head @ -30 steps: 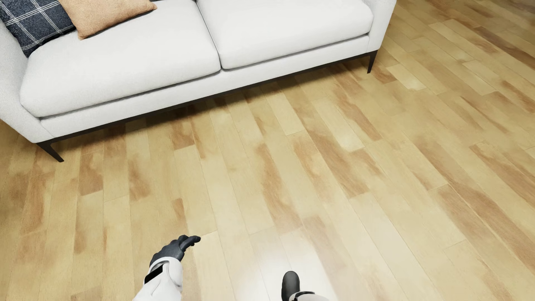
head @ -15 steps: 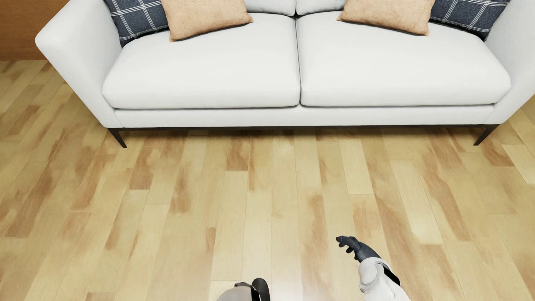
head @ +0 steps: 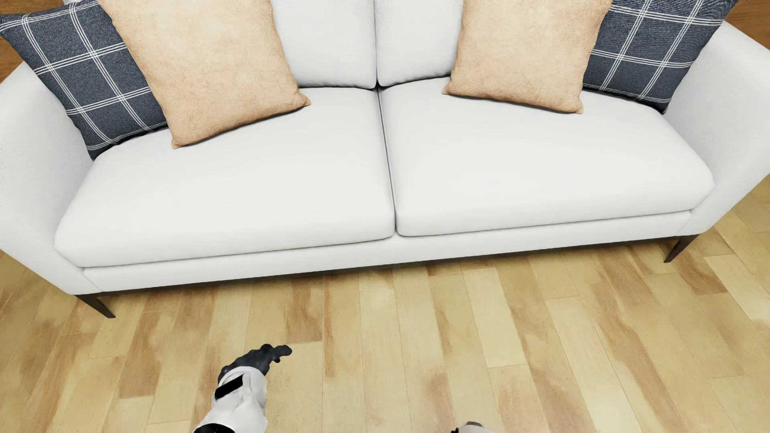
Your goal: Walk towards the sofa
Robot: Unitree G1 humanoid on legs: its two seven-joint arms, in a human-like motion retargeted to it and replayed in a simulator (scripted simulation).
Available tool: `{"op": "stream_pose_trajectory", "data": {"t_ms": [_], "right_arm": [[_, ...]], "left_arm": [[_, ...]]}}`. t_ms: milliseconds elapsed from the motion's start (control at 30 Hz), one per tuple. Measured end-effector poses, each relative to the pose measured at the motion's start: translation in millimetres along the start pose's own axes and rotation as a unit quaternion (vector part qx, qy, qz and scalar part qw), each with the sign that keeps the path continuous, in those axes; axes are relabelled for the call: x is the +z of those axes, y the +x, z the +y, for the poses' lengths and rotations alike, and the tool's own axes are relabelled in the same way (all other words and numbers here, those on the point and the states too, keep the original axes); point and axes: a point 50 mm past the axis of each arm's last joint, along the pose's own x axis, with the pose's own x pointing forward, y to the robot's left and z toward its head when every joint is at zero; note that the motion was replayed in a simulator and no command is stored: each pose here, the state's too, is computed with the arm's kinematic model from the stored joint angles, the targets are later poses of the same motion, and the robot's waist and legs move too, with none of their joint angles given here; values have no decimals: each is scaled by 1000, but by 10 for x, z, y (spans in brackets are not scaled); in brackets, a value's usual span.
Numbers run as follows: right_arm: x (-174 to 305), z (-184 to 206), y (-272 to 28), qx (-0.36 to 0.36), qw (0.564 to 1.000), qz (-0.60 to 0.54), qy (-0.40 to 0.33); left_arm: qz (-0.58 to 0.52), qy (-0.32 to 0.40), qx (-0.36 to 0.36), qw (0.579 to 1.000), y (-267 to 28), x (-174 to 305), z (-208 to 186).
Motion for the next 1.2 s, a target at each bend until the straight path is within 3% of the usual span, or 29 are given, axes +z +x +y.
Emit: {"op": "stream_pose_trajectory", "data": {"t_ms": [133, 200, 267, 333, 400, 467, 533, 633, 767, 900, 1033, 1200], "right_arm": [[-710, 205, -178, 38, 993, 111, 5], [-866, 415, -266, 83, 985, 148, -23], [-816, 519, -274, 132, 979, 146, -56], [-579, 549, -241, 136, 985, 100, -44], [-241, 430, -169, 78, 996, 36, -4], [168, 205, -92, 10, 999, -26, 21], [496, 47, -74, -27, 995, -90, 43], [937, -174, -130, -62, 978, -191, 62], [1056, -337, -182, -89, 966, -232, 67], [634, -143, -75, -52, 988, -132, 52], [71, 133, -25, 32, 999, 7, -7], [-372, 426, -154, 90, 993, 75, 2]], "left_arm": [[-129, -27, 123, 984, -29, 562, 693], [-145, -67, 141, 977, -86, 616, 725], [-144, -123, 127, 974, -160, 573, 470], [-147, -78, 56, 984, -207, 508, 105], [-116, 0, -50, 992, -222, 308, -301], [8, -39, -122, 992, -272, -106, -737], [115, -1, -216, 970, -437, -527, -1163], [139, 54, -317, 937, -660, -916, -1422], [154, -46, -254, 954, -767, -942, -1502], [70, 21, -231, 970, -519, -500, -1249], [-26, 14, -116, 993, -255, 153, -736], [-132, 19, -11, 991, -156, 644, -157]]}}
